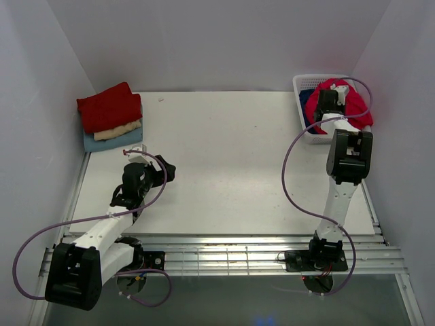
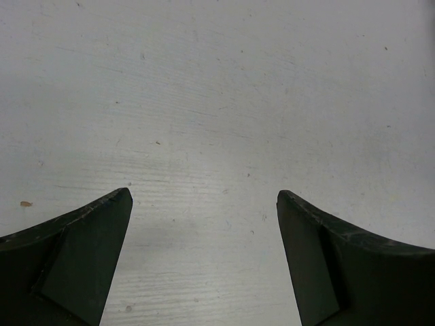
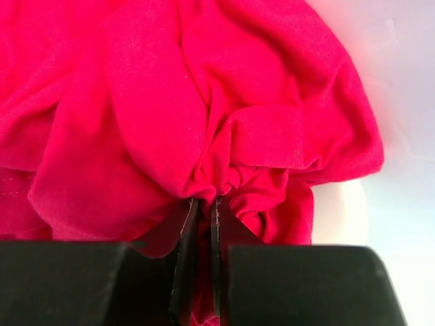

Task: Fold and stack the t-shirts
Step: Grab the tshirt from the pile, then move the tshirt to the center of the board

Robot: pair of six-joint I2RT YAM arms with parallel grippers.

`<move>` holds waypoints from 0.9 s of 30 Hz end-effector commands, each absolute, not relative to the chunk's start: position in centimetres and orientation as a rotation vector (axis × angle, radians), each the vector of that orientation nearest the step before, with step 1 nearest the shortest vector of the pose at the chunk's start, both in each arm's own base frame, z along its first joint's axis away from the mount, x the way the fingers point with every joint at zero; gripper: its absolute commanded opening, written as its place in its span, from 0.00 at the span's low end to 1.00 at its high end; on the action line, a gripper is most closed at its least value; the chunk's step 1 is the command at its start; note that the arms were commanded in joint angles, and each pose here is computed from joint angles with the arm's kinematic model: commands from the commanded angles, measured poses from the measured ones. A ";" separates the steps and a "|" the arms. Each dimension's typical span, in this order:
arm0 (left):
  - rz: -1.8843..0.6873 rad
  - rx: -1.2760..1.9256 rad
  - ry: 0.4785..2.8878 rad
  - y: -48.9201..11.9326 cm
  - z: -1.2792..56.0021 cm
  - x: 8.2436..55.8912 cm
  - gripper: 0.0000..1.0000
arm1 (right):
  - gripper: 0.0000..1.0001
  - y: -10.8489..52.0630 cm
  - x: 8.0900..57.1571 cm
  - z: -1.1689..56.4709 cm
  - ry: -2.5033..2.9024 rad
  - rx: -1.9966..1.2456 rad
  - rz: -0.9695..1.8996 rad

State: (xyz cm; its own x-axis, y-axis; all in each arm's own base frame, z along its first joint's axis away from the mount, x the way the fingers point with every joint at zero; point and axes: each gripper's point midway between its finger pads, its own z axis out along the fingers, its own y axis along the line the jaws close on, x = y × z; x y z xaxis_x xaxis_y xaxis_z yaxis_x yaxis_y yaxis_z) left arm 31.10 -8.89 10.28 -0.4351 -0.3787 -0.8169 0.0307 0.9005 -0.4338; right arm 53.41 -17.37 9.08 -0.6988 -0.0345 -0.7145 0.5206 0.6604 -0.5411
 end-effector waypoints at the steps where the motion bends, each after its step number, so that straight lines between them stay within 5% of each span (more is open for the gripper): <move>1: -0.481 -0.230 1.947 -9.1 10.9 31.1 0.98 | 0.08 -16.3 53.9 9.9 2.178 0.377 -0.871; 10: -0.524 -0.252 1.934 -9.4 11.0 30.5 0.98 | 0.08 -2.6 54.5 26.4 1.944 0.148 -0.483; 20: -0.580 -0.258 1.873 -9.7 12.9 29.8 0.98 | 0.08 21.1 44.8 42.3 1.690 -0.287 0.186; 27: -0.561 -0.298 1.859 -9.1 13.4 29.4 0.98 | 0.08 25.0 37.4 50.5 1.512 -0.394 0.527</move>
State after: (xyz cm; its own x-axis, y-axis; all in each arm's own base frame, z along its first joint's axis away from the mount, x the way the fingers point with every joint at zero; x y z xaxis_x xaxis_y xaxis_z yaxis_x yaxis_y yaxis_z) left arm 29.80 -9.29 13.29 -0.3546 -0.4500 -0.8196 0.0807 0.8585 -0.5063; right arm 41.03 24.57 44.14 -0.1088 -0.0477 -0.9929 -0.4394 0.8983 0.0050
